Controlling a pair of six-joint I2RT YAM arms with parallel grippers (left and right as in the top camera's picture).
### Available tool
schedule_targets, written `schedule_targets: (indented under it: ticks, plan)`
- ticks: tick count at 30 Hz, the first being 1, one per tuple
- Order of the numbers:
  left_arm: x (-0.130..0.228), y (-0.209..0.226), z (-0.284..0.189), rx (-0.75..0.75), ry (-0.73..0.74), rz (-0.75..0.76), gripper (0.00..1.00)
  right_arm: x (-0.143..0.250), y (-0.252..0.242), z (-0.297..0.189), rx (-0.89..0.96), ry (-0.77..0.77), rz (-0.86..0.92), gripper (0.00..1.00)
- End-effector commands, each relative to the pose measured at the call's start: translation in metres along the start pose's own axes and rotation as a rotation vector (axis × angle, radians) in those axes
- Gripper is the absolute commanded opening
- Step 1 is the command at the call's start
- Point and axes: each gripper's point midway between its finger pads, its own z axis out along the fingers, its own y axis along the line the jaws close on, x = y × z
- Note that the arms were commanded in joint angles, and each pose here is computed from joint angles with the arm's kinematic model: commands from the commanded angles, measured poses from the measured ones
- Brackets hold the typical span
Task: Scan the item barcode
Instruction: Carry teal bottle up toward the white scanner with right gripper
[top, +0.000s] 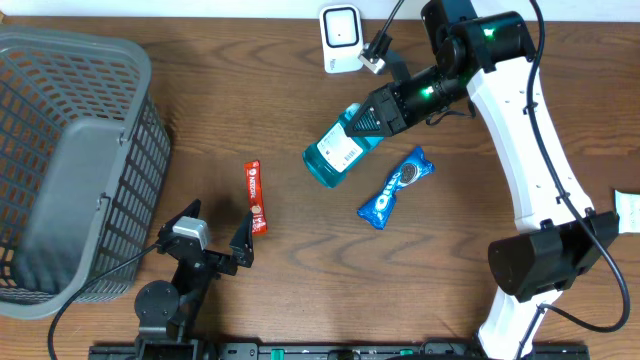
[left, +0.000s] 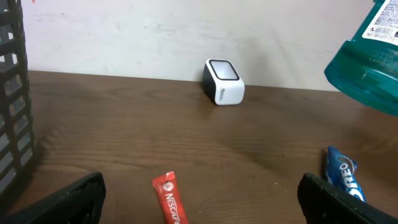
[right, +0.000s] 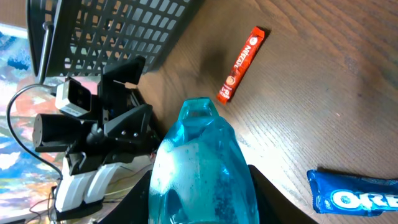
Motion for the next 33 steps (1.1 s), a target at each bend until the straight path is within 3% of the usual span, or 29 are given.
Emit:
schedule_targets:
  ticks: [1, 7, 15, 22, 33]
  plan:
    - [0.015, 0.003, 0.001, -0.008, 0.042, -0.021, 0.98, -0.012, 0.028, -0.019, -0.06, -0.089, -0.143, 0.28]
    - [0.015, 0.003, 0.001, -0.008, 0.042, -0.021, 0.98, -0.029, 0.015, -0.02, 0.02, -0.138, -0.235, 0.27]
    - [0.015, 0.003, 0.001, -0.008, 0.042, -0.021, 0.98, -0.056, -0.033, -0.032, 0.321, -0.183, -0.319, 0.21]
    - [0.015, 0.003, 0.001, -0.008, 0.042, -0.021, 0.98, -0.065, -0.077, -0.055, 0.605, -0.206, -0.228, 0.22]
    - [0.015, 0.003, 0.001, -0.008, 0.042, -0.021, 0.99, -0.126, -0.121, -0.107, 0.944, -0.479, -0.166, 0.21]
